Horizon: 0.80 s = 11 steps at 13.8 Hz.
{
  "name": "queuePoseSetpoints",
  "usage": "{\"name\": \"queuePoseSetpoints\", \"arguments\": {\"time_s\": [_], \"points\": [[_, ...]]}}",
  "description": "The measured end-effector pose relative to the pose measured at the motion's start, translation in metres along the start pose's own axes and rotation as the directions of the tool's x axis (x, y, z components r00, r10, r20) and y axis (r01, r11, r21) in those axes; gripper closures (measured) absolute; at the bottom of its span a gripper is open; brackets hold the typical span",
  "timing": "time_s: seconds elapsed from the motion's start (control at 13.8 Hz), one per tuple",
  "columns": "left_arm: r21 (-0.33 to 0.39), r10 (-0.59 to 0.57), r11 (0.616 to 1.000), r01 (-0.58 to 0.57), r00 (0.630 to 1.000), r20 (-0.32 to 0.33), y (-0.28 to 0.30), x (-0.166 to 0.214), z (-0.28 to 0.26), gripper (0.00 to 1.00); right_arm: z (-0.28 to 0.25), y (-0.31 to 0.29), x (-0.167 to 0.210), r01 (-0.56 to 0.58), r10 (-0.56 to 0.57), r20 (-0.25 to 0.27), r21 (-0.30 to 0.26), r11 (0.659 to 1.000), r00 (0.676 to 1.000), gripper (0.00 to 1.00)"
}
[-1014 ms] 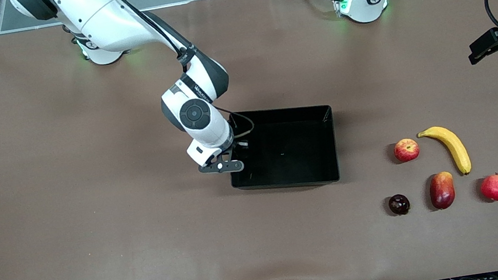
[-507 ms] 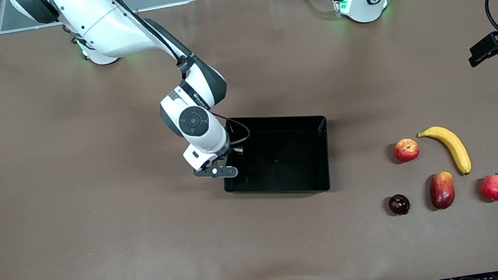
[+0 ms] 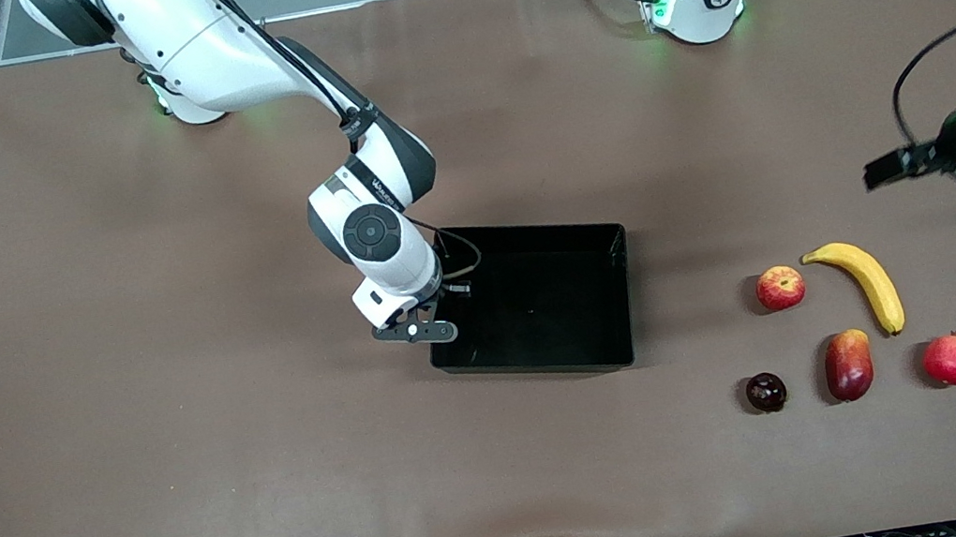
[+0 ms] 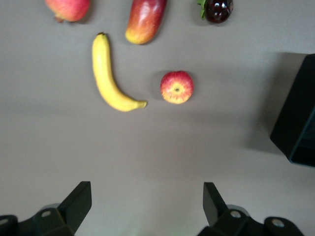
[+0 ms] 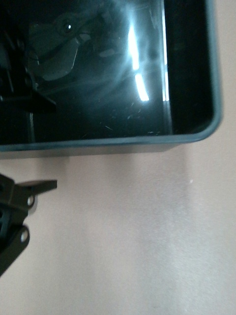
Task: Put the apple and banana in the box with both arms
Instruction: 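Reach the left gripper to the red apple while the right gripper withdraws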
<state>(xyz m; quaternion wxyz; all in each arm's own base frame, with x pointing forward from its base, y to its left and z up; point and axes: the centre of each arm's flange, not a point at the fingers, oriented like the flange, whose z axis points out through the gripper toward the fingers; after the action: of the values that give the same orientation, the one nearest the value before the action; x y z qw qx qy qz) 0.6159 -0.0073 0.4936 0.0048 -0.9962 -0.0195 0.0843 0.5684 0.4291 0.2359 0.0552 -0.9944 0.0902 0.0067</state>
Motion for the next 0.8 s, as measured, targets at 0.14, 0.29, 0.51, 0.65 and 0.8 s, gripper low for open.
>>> {"name": "queuePoseSetpoints", "arguments": {"time_s": [0.14, 0.29, 0.51, 0.65, 0.8], "points": [[-0.004, 0.039, 0.999, -0.039, 0.999, 0.004, 0.008, 0.021, 0.035, 0.00, -0.019, 0.000, 0.006, -0.006, 0.006, -0.004, 0.003, 1.000, 1.000, 0.09], [-0.007, 0.056, 0.998, -0.056, 0.998, 0.004, 0.013, 0.038, 0.069, 0.00, -0.056, 0.003, 0.015, -0.017, 0.017, -0.018, 0.016, 1.000, 1.000, 0.00], [-0.011, 0.062, 0.998, -0.062, 0.998, -0.023, 0.016, 0.048, 0.116, 0.00, -0.129, 0.024, 0.033, -0.047, 0.048, -0.036, 0.033, 0.998, 0.998, 0.00], [-0.013, 0.062, 0.998, -0.063, 0.997, -0.053, 0.016, 0.048, 0.140, 0.00, -0.177, 0.057, 0.051, -0.036, 0.037, -0.045, 0.033, 0.999, 0.998, 0.00], [-0.014, 0.059, 0.998, -0.061, 0.994, -0.091, 0.017, 0.047, 0.162, 0.00, -0.215, 0.105, 0.076, -0.018, 0.020, -0.051, 0.027, 0.999, 0.999, 0.00]]}}
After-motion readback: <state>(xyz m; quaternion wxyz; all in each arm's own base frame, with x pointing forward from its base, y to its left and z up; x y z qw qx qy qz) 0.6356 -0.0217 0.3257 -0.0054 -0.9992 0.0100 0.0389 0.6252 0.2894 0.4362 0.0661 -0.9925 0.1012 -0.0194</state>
